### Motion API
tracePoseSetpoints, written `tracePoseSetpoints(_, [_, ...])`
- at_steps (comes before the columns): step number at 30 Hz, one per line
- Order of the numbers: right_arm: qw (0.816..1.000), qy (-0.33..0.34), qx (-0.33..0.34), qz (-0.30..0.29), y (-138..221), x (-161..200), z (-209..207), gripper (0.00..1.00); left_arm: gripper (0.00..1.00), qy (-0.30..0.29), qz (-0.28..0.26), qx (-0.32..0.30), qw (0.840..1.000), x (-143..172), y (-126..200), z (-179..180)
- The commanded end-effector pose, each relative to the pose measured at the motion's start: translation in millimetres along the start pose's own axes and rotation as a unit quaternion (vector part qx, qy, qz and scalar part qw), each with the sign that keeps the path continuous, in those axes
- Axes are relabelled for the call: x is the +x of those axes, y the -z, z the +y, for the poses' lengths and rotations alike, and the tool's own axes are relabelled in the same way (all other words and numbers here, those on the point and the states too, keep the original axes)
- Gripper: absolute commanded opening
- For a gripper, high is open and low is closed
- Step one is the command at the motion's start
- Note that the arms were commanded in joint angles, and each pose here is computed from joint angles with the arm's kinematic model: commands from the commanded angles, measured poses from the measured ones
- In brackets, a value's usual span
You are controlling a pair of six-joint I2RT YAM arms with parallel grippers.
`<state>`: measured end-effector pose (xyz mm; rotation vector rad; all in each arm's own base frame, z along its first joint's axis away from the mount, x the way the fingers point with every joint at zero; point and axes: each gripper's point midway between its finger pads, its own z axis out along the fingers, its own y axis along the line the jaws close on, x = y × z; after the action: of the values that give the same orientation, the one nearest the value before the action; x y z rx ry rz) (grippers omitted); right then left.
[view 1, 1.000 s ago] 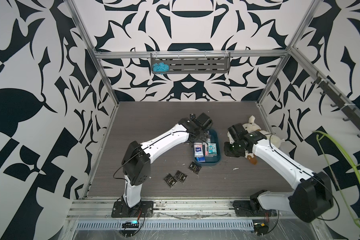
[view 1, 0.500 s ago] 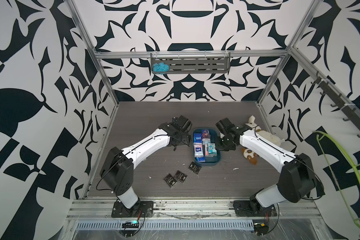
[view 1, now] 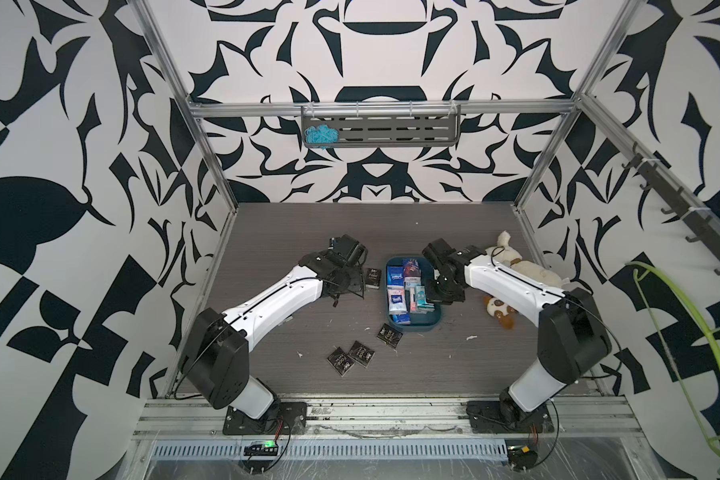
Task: Put the pocket tissues into the storage box
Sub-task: Place the pocket tissues in the storage box.
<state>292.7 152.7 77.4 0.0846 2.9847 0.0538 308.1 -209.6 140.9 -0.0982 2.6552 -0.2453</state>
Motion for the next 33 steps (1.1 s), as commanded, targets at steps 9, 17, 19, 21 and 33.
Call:
tracePoseSetpoints(9, [0.997,0.052,0.048,-0.005,-19,-22,12,0.0,0.8,0.02,-0.031,-0.019,0.999,2,23,35])
tracePoseSetpoints(17, [0.999,0.05,-0.013,-0.013,-33,-33,40,0.0,0.81,0.023,-0.056,-0.018,0.998,-5,40,48])
tracePoseSetpoints(19, [0.998,0.05,-0.017,-0.015,-32,-34,42,0.0,0.81,0.023,-0.059,-0.019,0.998,-6,43,50])
tracePoseSetpoints(21, [0.998,0.05,-0.018,-0.017,-31,-34,42,0.0,0.81,0.022,-0.06,-0.018,0.998,-6,44,50])
tracePoseSetpoints(33, [0.997,0.052,0.013,-0.047,6,-37,24,0.04,0.99,0.062,-0.062,0.003,0.996,1,40,54])
